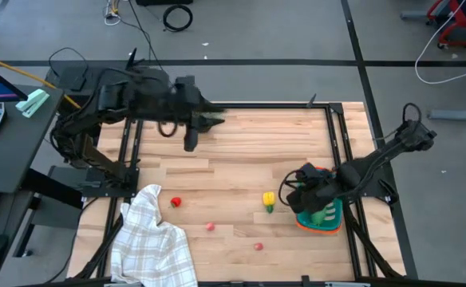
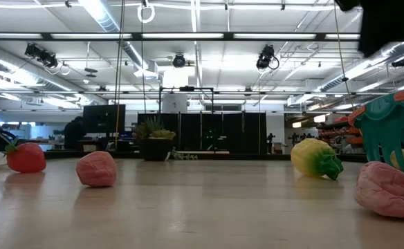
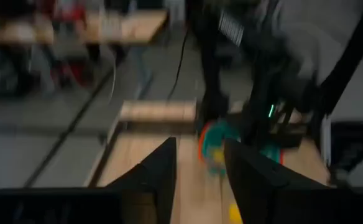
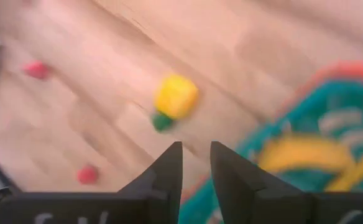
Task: Pick and placing Produce into tupperware
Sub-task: Put the red strawberry into the blue basket
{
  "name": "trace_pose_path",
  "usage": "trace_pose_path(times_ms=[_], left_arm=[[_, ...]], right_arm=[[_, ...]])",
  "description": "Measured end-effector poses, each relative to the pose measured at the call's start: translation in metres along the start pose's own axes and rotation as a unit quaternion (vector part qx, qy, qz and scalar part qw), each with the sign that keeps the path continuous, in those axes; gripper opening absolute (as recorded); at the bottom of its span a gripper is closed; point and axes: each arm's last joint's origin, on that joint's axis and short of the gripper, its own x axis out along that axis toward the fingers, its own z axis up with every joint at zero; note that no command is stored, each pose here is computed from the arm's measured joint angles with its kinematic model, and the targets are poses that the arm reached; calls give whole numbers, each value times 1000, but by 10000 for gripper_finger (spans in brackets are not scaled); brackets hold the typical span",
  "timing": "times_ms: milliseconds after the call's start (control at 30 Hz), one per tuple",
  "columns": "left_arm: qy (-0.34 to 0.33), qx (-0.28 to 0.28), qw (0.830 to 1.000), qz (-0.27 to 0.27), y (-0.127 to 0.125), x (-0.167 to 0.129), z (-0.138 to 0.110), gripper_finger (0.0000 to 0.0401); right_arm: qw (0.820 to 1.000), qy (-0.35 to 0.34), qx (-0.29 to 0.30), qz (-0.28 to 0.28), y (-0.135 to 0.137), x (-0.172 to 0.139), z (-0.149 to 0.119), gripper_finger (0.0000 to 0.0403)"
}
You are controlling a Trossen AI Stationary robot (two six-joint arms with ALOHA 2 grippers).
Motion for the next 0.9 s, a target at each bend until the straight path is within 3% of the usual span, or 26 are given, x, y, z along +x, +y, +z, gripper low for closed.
trace_pose_path(times_ms=[167, 367, 533, 667, 900], left_arm=[[134, -30, 991, -3, -7, 11, -26, 175], [242, -42, 969, -20, -27, 21, -48, 181], [348, -87, 933, -5, -45, 26, -68, 172], [402, -136, 906, 19, -64, 32, -81, 170], [436, -189, 879, 43, -98, 45, -94, 175]], right_arm=[[995, -54, -80, 32, 13, -23, 24, 91], [983, -137, -120, 38, 21, -47, 47, 91], [976, -172, -129, 41, 24, -61, 58, 91], [975, -180, -123, 49, 25, -67, 61, 91], [975, -179, -125, 47, 25, -66, 60, 91]])
